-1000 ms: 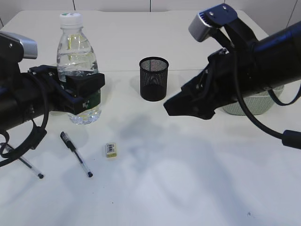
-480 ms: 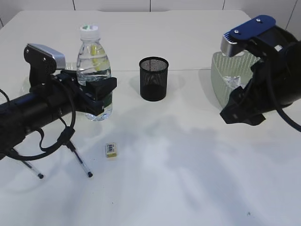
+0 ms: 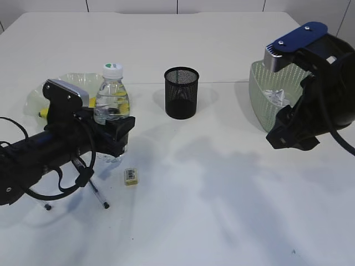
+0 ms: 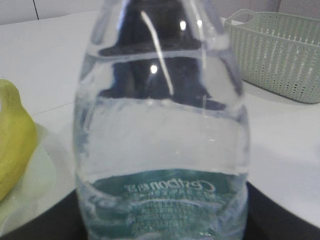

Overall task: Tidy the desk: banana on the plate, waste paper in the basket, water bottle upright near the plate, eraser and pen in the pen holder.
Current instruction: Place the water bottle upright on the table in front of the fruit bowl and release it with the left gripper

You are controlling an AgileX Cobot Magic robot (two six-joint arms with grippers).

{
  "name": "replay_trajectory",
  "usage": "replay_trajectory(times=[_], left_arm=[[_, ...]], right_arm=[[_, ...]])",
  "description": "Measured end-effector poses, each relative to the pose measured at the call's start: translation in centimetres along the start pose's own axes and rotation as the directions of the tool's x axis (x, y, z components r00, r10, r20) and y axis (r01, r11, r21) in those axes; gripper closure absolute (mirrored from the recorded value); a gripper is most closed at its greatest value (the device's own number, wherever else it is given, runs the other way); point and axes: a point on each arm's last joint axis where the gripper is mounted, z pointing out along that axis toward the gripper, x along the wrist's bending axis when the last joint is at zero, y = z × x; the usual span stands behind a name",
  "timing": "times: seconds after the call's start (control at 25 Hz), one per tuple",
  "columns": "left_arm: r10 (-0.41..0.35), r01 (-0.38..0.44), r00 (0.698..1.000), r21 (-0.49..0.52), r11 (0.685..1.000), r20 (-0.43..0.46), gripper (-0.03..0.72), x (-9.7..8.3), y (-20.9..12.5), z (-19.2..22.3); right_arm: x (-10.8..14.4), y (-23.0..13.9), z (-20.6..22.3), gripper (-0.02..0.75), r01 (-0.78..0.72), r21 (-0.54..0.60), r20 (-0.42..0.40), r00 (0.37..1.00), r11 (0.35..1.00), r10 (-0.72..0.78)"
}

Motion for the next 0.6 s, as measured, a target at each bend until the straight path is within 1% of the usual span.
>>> replay_trajectory(times=[0.2, 0.4, 0.6], left_arm=[[0.015, -0.015, 1.000, -0.013, 1.000, -0.001, 0.297, 0.3, -0.2, 1.4], [0.013, -0.014, 1.000, -0.014, 1.000, -0.004, 0.298, 0.6, -0.7, 2.3], [0.012, -0.012, 1.000, -0.014, 1.000, -0.028, 0.298, 1.7, -1.2, 2.9]], right_arm=[[0.0, 0.0, 0.0, 0.244, 0.000, -0.001, 0.000, 1.000, 1.000, 0.000], [0.0, 0.0, 0.0, 0.244, 0.000, -0.001, 0.000, 1.000, 1.000, 0.000], [0.0, 0.0, 0.0, 0.244, 0.000, -0.001, 0.000, 1.000, 1.000, 0.000]])
